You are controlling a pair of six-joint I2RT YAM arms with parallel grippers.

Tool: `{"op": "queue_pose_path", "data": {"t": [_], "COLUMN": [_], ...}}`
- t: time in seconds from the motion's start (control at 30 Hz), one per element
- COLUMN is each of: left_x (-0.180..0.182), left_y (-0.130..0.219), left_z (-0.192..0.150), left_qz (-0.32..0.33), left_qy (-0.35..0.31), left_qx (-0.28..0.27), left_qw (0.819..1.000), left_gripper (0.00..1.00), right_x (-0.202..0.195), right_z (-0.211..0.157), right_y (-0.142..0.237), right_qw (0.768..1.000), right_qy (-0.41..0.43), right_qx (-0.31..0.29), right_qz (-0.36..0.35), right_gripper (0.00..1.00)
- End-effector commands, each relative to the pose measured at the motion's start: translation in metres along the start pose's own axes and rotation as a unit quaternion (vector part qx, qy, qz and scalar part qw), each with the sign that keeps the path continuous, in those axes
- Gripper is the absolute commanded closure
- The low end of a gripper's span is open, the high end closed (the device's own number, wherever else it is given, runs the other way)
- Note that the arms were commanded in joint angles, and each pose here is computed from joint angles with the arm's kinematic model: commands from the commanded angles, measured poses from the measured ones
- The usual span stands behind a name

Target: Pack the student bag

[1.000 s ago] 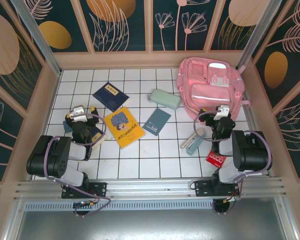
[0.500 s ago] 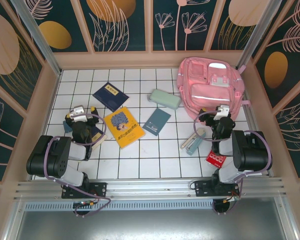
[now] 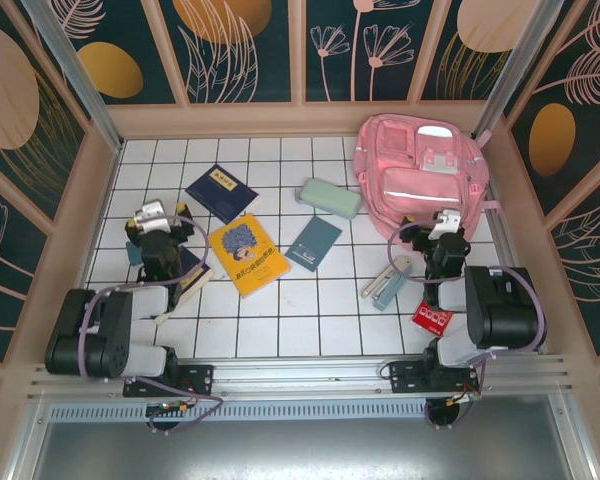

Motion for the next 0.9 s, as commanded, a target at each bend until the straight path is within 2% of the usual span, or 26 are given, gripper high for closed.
{"op": "queue_pose_path", "data": {"t": [0.0,0.07,0.13,0.23,0.27,0.37,0.4,0.47,0.6,0.73,0.87], "left_x": [-0.004,-0.01,-0.012,-0.033,-0.038,-0.04,-0.04,-0.042,-0.05,-0.064,-0.076], "left_y": [-0.003,-0.003,0.0,0.002,0.005,0.018,0.021,0.029,0.041,0.054,0.061], "left_z": [0.043,0.071,0.086,0.094,0.091,0.077,0.074,0.067,0.056,0.042,0.026], "left_qz": [0.061,0.092,0.133,0.064,0.039,-0.014,-0.026,-0.052,-0.072,-0.101,-0.141], "left_qy": [0.052,0.142,0.23,0.252,0.273,0.329,0.341,0.349,0.329,0.304,0.29], "left_qx": [-0.007,-0.006,0.025,0.101,0.121,0.143,0.148,0.163,0.188,0.216,0.258], "left_qw": [0.997,0.986,0.964,0.96,0.954,0.933,0.928,0.922,0.923,0.922,0.911], "left_gripper": [0.01,0.01,0.01,0.01,0.01,0.01,0.01,0.01,0.02,0.02,0.13], "right_x": [-0.01,-0.017,-0.027,-0.038,-0.042,-0.05,-0.05,-0.044,-0.034,-0.012,0.02], "right_z": [0.035,0.051,0.066,0.088,0.092,0.086,0.085,0.081,0.074,0.07,0.062], "right_y": [0.002,0.008,0.01,0.014,0.016,0.025,0.026,0.026,0.02,0.004,-0.009], "right_qw": [0.999,0.995,0.988,0.973,0.967,0.949,0.949,0.949,0.949,0.956,0.958], "right_qy": [-0.015,-0.062,-0.131,-0.208,-0.229,-0.287,-0.29,-0.297,-0.291,-0.248,-0.207], "right_qx": [-0.023,-0.029,-0.005,0.039,0.05,0.079,0.082,0.088,0.115,0.152,0.188], "right_qz": [-0.04,-0.067,-0.087,-0.09,-0.095,-0.106,-0.086,-0.053,-0.017,0.023,0.065], "right_gripper": [0.01,0.01,0.01,0.01,0.01,0.01,0.01,0.01,0.01,0.04,0.07]}}
Point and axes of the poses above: each hand's point on the last joint's axis, 136 mm out from that joint toward the fingers, its own y axis back along the fingers, its own x axis along the line the jaws close on, z = x × y, the point moved 8 cm from there along y, back along the fingers, and after that the axes turned 14 degrees about y, right-handed, at the moved point
